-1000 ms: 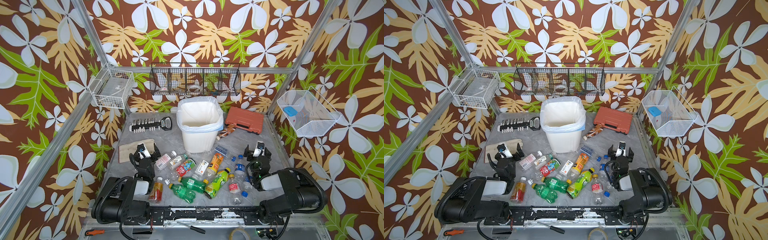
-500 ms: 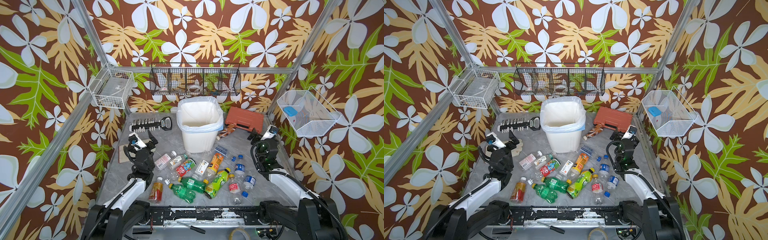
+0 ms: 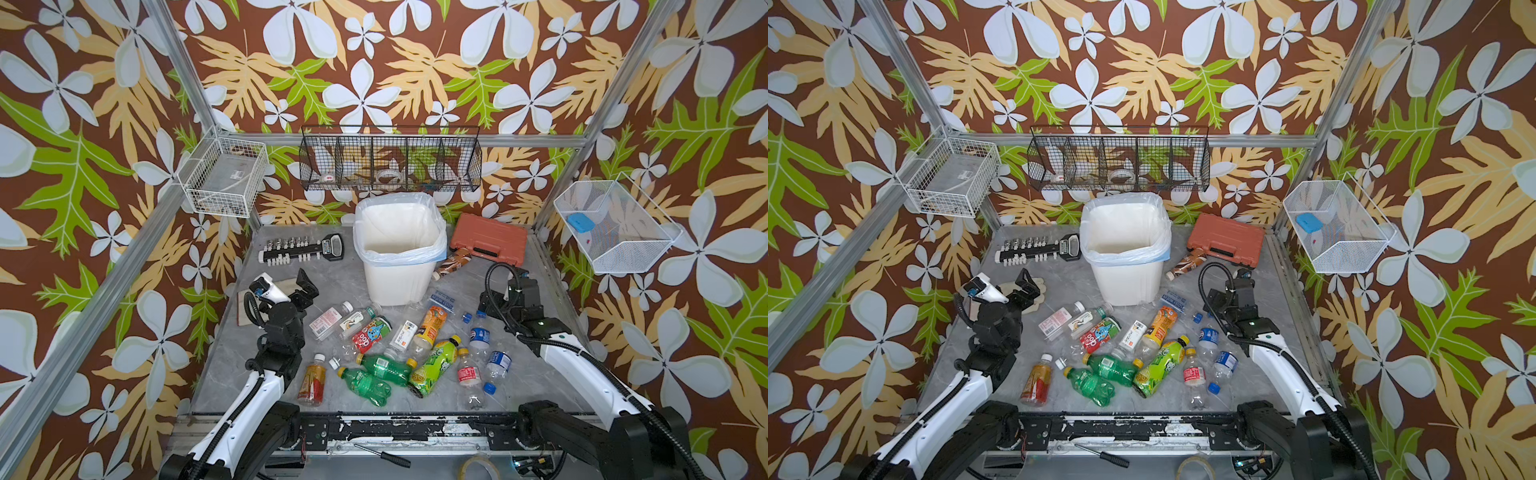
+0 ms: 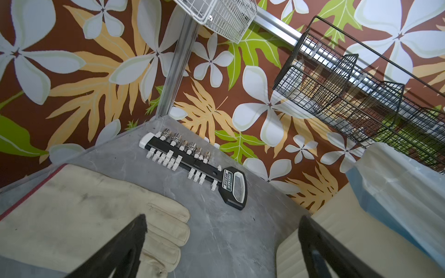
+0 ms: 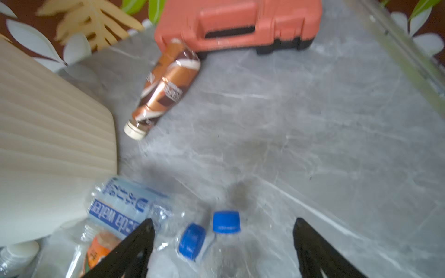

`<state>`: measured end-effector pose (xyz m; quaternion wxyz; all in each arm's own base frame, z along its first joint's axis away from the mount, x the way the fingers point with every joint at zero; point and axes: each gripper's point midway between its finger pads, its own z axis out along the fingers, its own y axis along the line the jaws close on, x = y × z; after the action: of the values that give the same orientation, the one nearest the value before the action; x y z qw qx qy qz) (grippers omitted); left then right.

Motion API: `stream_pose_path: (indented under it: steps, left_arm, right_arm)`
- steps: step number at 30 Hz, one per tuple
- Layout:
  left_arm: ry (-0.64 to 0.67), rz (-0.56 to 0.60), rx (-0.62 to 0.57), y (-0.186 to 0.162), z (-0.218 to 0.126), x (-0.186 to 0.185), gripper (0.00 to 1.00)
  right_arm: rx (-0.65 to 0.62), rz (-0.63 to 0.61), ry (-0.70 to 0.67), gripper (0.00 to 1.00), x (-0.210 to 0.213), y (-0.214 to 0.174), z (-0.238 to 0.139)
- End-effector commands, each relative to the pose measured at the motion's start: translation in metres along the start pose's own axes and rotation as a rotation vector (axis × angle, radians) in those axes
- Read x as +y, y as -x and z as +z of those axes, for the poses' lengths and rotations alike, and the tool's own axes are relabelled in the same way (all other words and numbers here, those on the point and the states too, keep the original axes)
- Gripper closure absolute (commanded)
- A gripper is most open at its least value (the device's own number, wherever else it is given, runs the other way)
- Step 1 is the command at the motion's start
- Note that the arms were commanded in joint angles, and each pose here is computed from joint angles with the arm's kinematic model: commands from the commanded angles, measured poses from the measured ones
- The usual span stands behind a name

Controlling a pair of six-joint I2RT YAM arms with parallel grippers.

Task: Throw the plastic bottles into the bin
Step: 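Move the right gripper down over the clear blue-capped water bottle, then close the right gripper on the blue-capped bottle's body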

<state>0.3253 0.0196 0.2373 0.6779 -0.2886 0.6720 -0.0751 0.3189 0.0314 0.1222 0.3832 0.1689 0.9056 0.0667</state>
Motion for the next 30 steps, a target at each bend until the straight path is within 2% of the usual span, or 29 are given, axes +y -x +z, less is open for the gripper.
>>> stream_pose_path:
  steps: [1, 8, 15, 30]
  left_arm:
    - [-0.020, -0.040, 0.014, -0.002, 0.001, -0.005, 0.01]
    - [-0.009, -0.044, 0.033, -0.008, 0.004, -0.003, 0.01]
    - [0.008, -0.054, 0.035, -0.010, 0.003, 0.002, 0.01]
    - [0.047, -0.049, 0.036, -0.011, 0.003, 0.009, 0.01]
  right_arm:
    - [0.139, -0.007, -0.027, 0.17, -0.006, -0.042, -0.004]
    - [0.182, -0.026, -0.015, 0.18, -0.003, -0.066, -0.002]
    - [0.197, -0.041, -0.008, 0.22, 0.001, -0.071, 0.011]
    - [0.189, -0.013, -0.024, 0.40, 0.000, -0.075, 0.028]
